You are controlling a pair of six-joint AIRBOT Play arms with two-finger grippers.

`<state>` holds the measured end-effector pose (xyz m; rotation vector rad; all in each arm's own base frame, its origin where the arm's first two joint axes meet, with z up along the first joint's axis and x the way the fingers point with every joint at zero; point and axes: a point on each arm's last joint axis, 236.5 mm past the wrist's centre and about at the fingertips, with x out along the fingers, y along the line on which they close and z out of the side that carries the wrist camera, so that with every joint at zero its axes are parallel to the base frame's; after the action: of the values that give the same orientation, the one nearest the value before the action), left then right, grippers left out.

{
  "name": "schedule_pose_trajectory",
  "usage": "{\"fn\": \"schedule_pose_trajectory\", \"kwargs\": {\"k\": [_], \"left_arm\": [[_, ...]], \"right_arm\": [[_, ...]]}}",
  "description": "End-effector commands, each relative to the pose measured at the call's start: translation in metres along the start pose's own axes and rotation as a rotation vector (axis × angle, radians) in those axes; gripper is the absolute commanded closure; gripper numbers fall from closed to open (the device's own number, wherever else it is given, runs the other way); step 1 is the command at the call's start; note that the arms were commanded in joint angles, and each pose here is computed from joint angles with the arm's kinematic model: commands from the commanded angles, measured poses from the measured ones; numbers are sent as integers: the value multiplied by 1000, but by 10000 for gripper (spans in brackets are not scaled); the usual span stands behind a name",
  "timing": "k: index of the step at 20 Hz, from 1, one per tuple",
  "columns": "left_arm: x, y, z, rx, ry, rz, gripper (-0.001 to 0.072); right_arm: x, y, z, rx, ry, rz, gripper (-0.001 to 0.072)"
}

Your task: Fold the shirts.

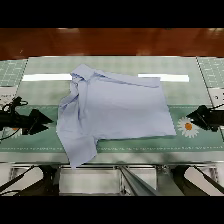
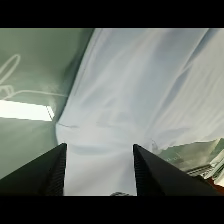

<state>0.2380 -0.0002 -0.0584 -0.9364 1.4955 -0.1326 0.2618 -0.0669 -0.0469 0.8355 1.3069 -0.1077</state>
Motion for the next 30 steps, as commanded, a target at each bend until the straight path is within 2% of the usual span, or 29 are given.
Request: {"fn": "schedule_pose_trajectory", "kwargs": {"k": [1, 6, 13, 19, 20, 21, 22, 24, 26, 30], "left_arm": [[-2, 26, -5, -27, -10, 21, 201], [19, 23, -11, -2, 67, 34, 201], [37, 28, -14, -58, 130, 39, 201], [68, 15, -12, 2, 141, 118, 202], [72, 12, -15, 21, 157, 126, 257], [75, 8, -20, 39, 178, 129, 578], [76, 4, -24, 53, 195, 124, 688], [77, -1, -33, 72, 230, 115, 688], [76, -1, -34, 80, 233, 112, 688], [76, -3, -34, 76, 232, 108, 688]], "right_arm": [[-1, 13, -8, -16, 4, 57, 306], [-4, 37, 0, -4, -29, 159, 306], [-4, 38, -2, -5, -22, 161, 306], [-4, 38, -4, -6, -13, 164, 306], [-4, 39, -7, -15, -4, 165, 306], [-4, 37, -8, -34, 0, 161, 306], [-4, 31, -9, -38, 4, 143, 306], [-4, 0, -22, -56, 60, 30, 306], [1, -33, -46, 37, 141, -88, 306], [23, -29, -75, 79, 217, -26, 306]]}}
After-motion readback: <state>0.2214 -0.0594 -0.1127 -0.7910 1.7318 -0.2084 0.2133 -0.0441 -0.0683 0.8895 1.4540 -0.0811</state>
